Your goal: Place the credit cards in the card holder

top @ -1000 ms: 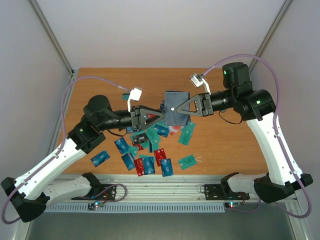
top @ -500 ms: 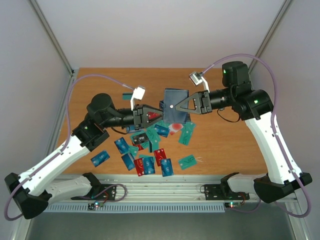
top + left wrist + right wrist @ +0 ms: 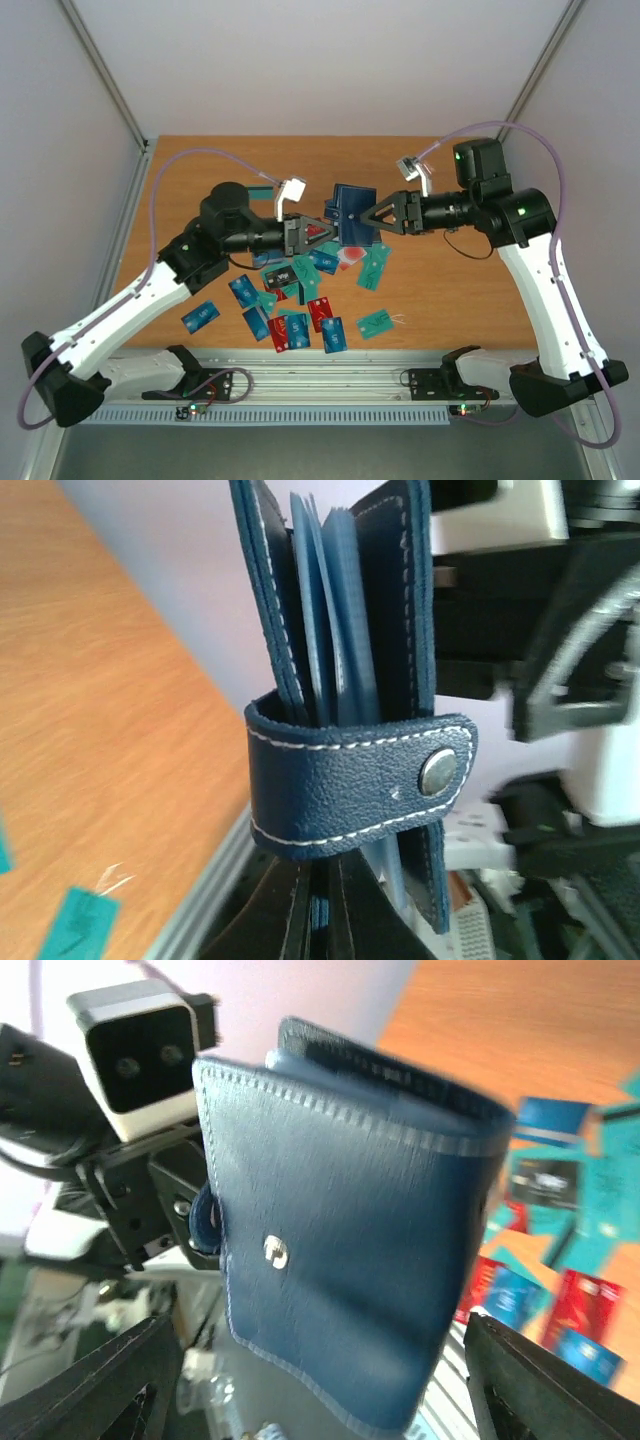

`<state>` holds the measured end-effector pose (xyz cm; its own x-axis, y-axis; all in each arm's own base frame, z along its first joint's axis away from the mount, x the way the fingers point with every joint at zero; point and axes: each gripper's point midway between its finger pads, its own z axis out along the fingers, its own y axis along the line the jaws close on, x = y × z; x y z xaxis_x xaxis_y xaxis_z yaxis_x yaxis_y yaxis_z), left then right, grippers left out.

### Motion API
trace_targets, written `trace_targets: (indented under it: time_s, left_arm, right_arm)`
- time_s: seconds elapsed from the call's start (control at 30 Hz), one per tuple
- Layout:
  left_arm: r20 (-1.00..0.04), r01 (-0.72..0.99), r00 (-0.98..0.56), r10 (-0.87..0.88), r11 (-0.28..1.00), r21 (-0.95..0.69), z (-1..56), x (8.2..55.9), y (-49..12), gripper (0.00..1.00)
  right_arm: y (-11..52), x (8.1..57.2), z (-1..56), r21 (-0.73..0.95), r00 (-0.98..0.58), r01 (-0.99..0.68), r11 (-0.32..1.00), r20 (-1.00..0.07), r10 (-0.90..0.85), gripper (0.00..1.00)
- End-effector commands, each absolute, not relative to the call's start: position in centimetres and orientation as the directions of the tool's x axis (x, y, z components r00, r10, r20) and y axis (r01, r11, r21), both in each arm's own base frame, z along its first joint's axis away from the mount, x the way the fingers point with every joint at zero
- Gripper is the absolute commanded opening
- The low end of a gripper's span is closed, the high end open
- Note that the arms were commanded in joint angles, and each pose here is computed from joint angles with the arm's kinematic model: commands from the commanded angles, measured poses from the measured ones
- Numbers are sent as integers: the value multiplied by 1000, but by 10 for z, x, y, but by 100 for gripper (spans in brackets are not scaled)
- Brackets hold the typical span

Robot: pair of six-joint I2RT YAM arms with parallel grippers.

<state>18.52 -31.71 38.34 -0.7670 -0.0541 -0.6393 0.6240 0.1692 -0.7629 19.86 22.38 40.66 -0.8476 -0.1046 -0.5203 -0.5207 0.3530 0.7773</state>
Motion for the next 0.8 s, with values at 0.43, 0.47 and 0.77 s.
trace_targets:
  time_s: [0.43,0.47,0.77]
  left_arm:
    - [-588,528,-806,71,534,-660,273,268,-376,0]
    - [-587,531,-806,78,532,-659,271,268,-380,0]
    - [-586,537,-805,92,534,-653,268,273,-395,0]
  right_arm:
    - [153,208,286,571,-932,-45,819,-319,171,88]
    - [152,210,280,541,-933,-34,840,-319,167,86]
    - [165,231,268,422,-942,-44,905,-319,102,73]
